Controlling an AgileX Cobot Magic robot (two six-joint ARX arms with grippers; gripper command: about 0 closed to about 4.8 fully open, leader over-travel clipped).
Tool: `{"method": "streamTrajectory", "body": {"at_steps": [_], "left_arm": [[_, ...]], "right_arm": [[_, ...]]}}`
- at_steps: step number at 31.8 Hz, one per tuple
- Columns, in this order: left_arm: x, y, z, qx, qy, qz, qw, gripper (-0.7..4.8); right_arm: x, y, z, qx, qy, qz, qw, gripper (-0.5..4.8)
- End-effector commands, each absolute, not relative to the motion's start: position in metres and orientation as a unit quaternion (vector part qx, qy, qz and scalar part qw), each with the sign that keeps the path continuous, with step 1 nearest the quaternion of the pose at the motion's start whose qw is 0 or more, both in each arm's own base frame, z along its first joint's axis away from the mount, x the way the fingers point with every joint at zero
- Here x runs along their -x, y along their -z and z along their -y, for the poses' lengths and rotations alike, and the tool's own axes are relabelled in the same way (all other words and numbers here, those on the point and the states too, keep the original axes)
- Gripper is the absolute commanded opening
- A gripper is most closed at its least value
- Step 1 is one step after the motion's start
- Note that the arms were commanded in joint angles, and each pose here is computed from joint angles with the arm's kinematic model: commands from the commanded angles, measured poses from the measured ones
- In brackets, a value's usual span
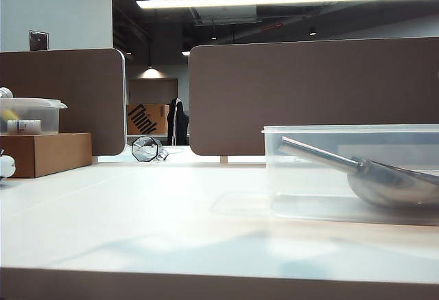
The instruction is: Pick up the metal ice scoop from the table and place it inside the transparent plastic box.
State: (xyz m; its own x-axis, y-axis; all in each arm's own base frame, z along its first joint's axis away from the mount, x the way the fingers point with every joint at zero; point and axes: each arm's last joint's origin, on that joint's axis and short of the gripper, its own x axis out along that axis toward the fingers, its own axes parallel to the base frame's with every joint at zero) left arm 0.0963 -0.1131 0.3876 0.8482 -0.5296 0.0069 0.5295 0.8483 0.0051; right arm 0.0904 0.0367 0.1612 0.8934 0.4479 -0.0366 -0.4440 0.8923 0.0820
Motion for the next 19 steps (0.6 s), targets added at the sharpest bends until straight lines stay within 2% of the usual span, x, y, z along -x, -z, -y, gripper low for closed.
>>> {"method": "streamTrajectory", "body": {"at_steps": [1, 6, 11, 17, 19], "left_arm": [[-0.066, -0.379, 0.101, -0.051, 0.206, -0.031, 0.977, -0.05], [-0.030, -0.364, 0.088, -0.084, 0.210, -0.044, 0.973, -0.05], [-0.008, -0.352, 0.083, -0.091, 0.218, -0.022, 0.971, -0.05], [0.011, -0.343, 0.075, -0.044, 0.296, -0.010, 0.954, -0.05], [0.012, -0.339, 0.079, -0.045, 0.312, -0.029, 0.949, -0.05]], "right_arm": [[-0.093, -0.162, -0.030, -0.037, -0.195, -0.023, 0.980, -0.01], [-0.095, -0.162, -0.022, -0.038, -0.148, -0.021, 0.988, -0.01], [-0.096, -0.162, -0.018, -0.039, -0.130, -0.019, 0.991, -0.01], [-0.097, -0.163, -0.012, -0.039, -0.099, -0.016, 0.994, -0.01], [-0.097, -0.163, -0.009, -0.039, -0.082, -0.015, 0.996, -0.01]]}}
